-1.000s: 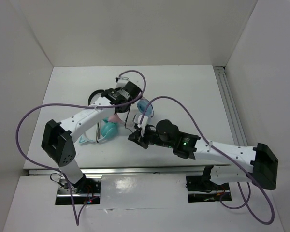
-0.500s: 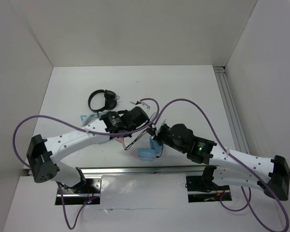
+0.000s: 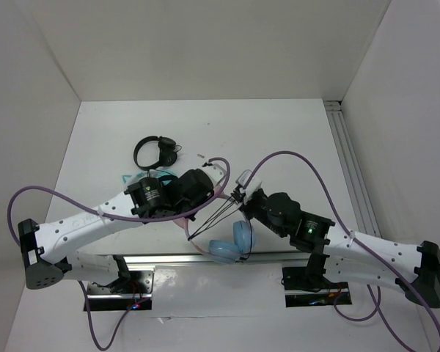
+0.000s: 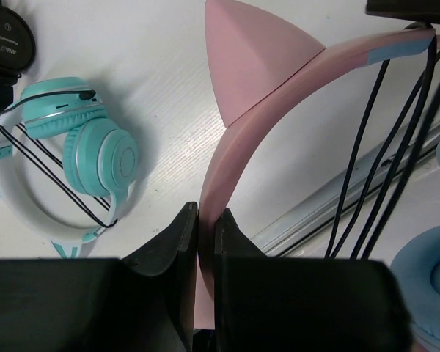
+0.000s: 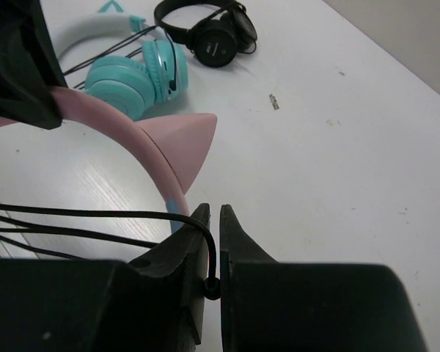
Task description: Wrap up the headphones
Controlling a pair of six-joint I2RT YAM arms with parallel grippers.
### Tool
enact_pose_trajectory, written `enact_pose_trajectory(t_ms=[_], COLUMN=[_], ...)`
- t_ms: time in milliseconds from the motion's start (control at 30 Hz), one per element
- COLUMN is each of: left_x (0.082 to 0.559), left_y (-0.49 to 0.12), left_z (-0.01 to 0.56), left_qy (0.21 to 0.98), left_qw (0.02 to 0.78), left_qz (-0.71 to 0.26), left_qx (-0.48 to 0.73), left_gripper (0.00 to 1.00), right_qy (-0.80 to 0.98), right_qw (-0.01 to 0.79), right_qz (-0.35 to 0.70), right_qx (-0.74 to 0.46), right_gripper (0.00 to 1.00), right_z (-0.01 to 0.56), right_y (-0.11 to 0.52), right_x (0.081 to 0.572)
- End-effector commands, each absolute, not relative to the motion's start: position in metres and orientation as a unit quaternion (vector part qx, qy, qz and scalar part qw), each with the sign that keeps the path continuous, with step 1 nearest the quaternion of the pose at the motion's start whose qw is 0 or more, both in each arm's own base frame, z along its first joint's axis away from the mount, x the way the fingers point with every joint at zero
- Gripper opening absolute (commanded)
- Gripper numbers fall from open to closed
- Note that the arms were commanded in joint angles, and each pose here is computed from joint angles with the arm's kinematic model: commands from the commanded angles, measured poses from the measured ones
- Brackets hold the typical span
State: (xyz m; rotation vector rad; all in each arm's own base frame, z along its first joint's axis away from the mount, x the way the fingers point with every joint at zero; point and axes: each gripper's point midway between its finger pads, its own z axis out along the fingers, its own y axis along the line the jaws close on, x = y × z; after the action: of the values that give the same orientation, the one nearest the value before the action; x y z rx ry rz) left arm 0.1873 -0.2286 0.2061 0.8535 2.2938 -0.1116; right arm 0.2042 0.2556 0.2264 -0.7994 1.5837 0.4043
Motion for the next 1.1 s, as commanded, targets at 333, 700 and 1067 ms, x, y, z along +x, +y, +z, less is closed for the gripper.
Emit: enact_pose_trajectory(t_ms=[333, 700, 1067], left_x=[0.184, 0.189, 0.229], left_y=[-0.206, -0.215, -0.199], left_z=[0.239, 0.244, 0.255], left_qy=[0.883, 0.884, 0.913], left_qw=[0.340, 0.333, 0.332], left_qz=[-0.008, -0.011, -0.067], left_qx=[0.323, 0.327, 0.227], left_gripper=[0.00, 0.00, 0.00], right_qy=[0.705, 0.734, 0.791], right_qw=[0.652, 0.634, 0.591], right_qz=[0.114, 0.099, 0.091], right_qx=[-0.253, -0.222, -0.130], right_gripper=[0.24, 0.44, 0.64], right_z=[0.223, 0.200, 0.168], right_y=[0.223, 0.209, 0.169], right_x=[0.241, 0.267, 0.303])
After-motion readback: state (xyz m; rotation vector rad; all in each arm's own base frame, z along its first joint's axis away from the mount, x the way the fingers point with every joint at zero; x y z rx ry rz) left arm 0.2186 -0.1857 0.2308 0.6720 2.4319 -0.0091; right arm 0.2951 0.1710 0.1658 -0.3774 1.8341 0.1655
